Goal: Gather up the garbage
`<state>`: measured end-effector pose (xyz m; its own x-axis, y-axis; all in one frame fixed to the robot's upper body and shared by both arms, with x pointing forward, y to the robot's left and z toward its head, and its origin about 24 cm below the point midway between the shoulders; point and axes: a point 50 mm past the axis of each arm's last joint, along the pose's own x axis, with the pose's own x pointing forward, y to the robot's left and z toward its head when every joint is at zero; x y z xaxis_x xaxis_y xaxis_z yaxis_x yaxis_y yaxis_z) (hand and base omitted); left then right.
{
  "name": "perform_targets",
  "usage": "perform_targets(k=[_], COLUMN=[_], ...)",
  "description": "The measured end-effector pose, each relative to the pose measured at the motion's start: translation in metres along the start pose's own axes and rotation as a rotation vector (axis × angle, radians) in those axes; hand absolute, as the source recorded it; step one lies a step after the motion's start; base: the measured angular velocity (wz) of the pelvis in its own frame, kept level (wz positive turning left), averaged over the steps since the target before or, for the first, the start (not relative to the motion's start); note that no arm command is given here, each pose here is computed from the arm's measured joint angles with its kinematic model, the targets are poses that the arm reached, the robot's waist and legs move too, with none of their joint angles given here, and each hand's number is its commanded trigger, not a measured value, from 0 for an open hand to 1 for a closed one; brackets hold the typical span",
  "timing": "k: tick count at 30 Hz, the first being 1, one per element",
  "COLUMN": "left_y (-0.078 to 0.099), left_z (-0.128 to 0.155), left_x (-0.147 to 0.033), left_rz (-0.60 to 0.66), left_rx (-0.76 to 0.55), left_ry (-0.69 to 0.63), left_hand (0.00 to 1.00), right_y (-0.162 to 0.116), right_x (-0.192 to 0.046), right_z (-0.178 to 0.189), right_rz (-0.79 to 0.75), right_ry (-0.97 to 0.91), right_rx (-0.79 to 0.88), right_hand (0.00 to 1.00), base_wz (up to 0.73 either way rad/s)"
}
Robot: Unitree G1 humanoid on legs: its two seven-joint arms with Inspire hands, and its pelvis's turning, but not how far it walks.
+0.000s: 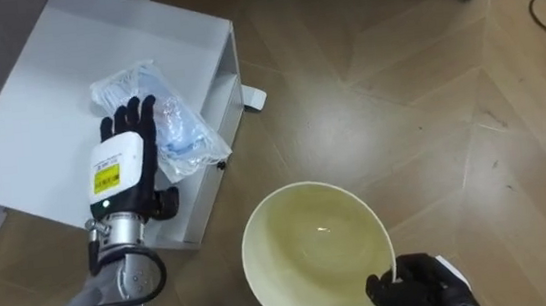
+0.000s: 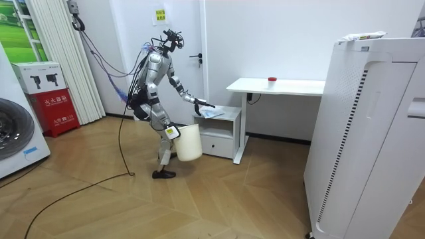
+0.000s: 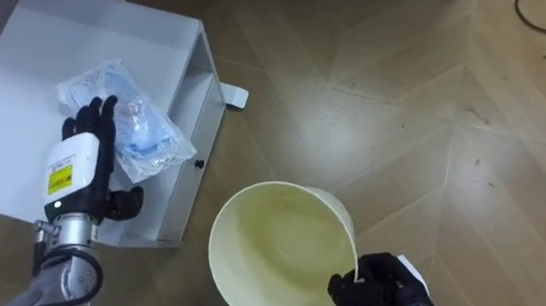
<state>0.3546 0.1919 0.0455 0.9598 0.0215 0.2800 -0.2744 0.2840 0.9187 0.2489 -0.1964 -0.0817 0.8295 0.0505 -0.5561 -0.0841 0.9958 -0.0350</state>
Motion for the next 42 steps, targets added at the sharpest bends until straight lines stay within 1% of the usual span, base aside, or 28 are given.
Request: perform_targets(k=[1,2,4,9,15,27,32,35,40,41,42], left_y=[0.0006,0.0011,0.0032,0.0034,-0.0008,-0.0028,-0.0032,-0.0030,-0.0004,0.0001,0.0006], left_z=[0.0016,0.0024,0.0047,0.0069,0.0098,0.0076,0.0079,0.0088,0.0083,0.0086,0.0096], left_x=[0.0013,0.0022,0.0055,0.0073,0.0067,0.0074,0.0074,0.0073,0.0084,0.0087,0.0086], left_rz=[0.002,0.005,0.011,0.002,-0.041,-0.092,-0.097,-0.092,-0.054,-0.049,-0.033], left_rx=[0.024,0.037,0.074,0.151,0.235,0.261,0.249,0.196,-0.028,-0.054,-0.132], left_ry=[-0.016,-0.023,-0.038,-0.075,-0.113,-0.083,-0.082,-0.073,0.028,0.037,0.067], left_hand=[0.94,1.00,1.00,1.00,1.00,1.00,1.00,1.00,1.00,1.00,1.00], right_y=[0.0003,0.0003,0.0008,0.0020,0.0032,0.0024,0.0022,0.0014,0.0027,0.0028,0.0034], right_x=[0.0000,0.0000,0.0001,0.0004,0.0004,0.0005,0.0002,-0.0009,-0.0010,-0.0010,-0.0009], right_z=[0.0000,0.0000,0.0002,0.0008,0.0006,0.0002,-0.0003,-0.0017,-0.0025,-0.0024,-0.0023], right_rz=[0.006,0.008,0.010,0.021,0.043,0.051,0.043,0.022,-0.022,-0.026,-0.031], right_ry=[0.000,0.000,0.003,0.009,0.014,0.023,0.020,0.015,0.003,0.002,0.000], right_rx=[0.001,0.001,0.001,0.005,0.028,0.056,0.091,0.104,0.110,0.110,0.111], right_hand=[1.00,1.00,1.00,1.00,1.00,1.00,1.00,1.00,1.00,1.00,1.00], base_wz=[0.00,0.00,0.02,0.01,0.00,0.00,0.00,0.00,0.00,0.00,0.00])
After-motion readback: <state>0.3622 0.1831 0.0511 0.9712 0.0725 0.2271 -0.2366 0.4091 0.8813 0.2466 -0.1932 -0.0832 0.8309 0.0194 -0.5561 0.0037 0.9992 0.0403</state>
